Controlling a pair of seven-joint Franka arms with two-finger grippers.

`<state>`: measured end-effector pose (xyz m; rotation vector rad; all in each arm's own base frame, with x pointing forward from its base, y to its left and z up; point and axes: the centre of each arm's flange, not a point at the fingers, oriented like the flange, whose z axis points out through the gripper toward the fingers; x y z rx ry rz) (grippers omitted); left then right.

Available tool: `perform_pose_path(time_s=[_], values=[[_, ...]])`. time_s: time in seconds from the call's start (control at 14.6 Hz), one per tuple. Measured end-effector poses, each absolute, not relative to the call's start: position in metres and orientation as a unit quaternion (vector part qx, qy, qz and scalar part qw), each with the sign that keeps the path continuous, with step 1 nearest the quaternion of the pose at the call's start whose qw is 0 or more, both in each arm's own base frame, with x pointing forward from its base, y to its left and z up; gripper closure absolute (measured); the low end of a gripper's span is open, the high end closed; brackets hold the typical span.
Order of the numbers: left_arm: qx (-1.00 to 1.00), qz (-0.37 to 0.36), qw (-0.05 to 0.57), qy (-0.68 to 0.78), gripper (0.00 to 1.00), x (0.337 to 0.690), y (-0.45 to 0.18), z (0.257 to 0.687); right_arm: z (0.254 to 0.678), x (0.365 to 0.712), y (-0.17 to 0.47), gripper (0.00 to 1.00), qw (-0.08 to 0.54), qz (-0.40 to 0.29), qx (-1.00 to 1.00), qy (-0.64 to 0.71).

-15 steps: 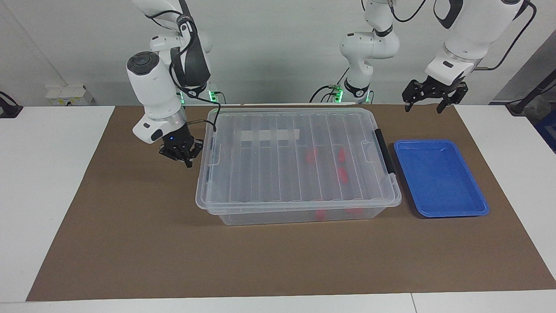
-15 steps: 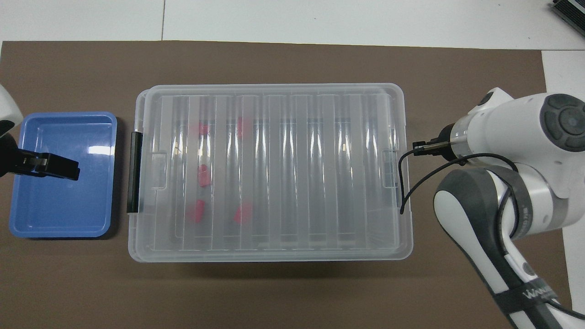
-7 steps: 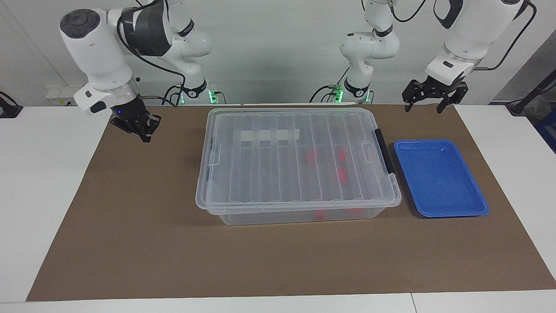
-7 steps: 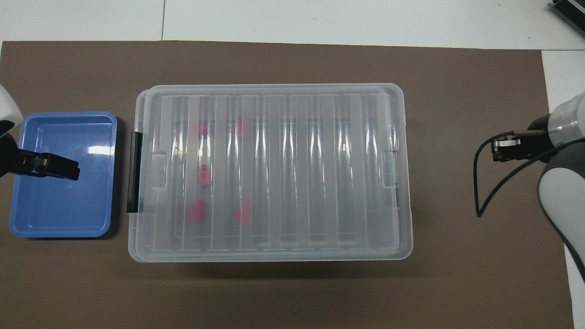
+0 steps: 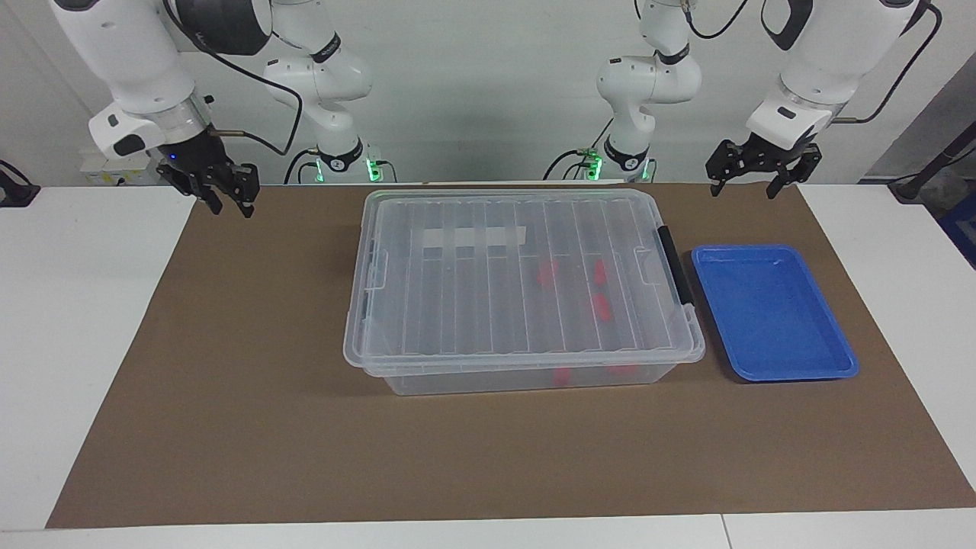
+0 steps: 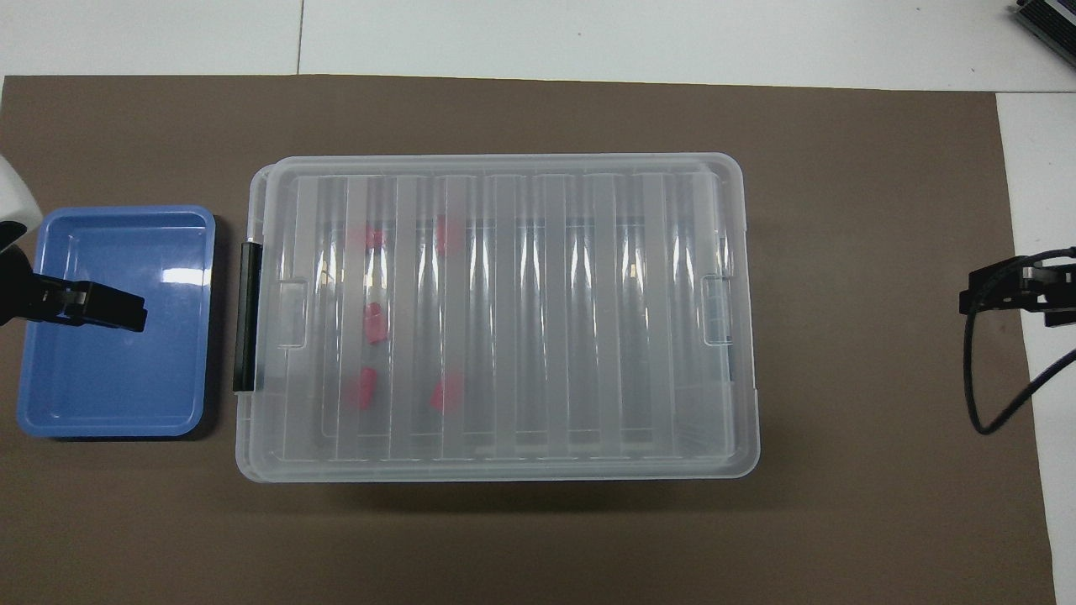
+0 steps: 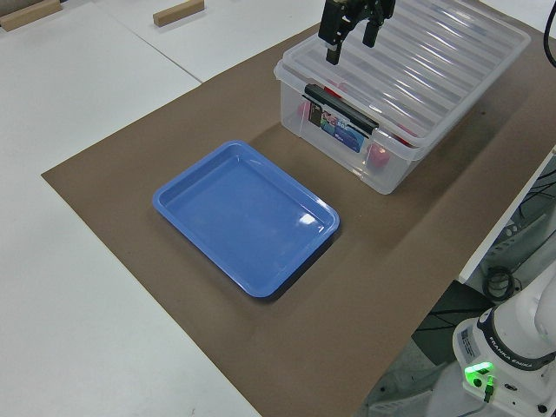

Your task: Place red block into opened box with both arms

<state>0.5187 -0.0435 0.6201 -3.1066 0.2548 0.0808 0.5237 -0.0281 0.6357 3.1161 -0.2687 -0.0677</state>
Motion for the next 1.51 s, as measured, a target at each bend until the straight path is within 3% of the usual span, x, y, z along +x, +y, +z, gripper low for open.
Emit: perform_pose_path(time_s=[0.07, 1.51], values=[[-0.996, 0.026, 0.012, 0.082, 0.0, 0.5187, -0.0435, 0.6201, 0.6352, 0.5232, -0.0284, 0.0, 0.007, -0.025, 0.996, -0.086], [-0.996, 0.026, 0.012, 0.082, 0.0, 0.5186, -0.0435, 0.62, 0.6294, 0.5262, -0.0187, 0.0, 0.014, -0.031, 0.997, -0.073]])
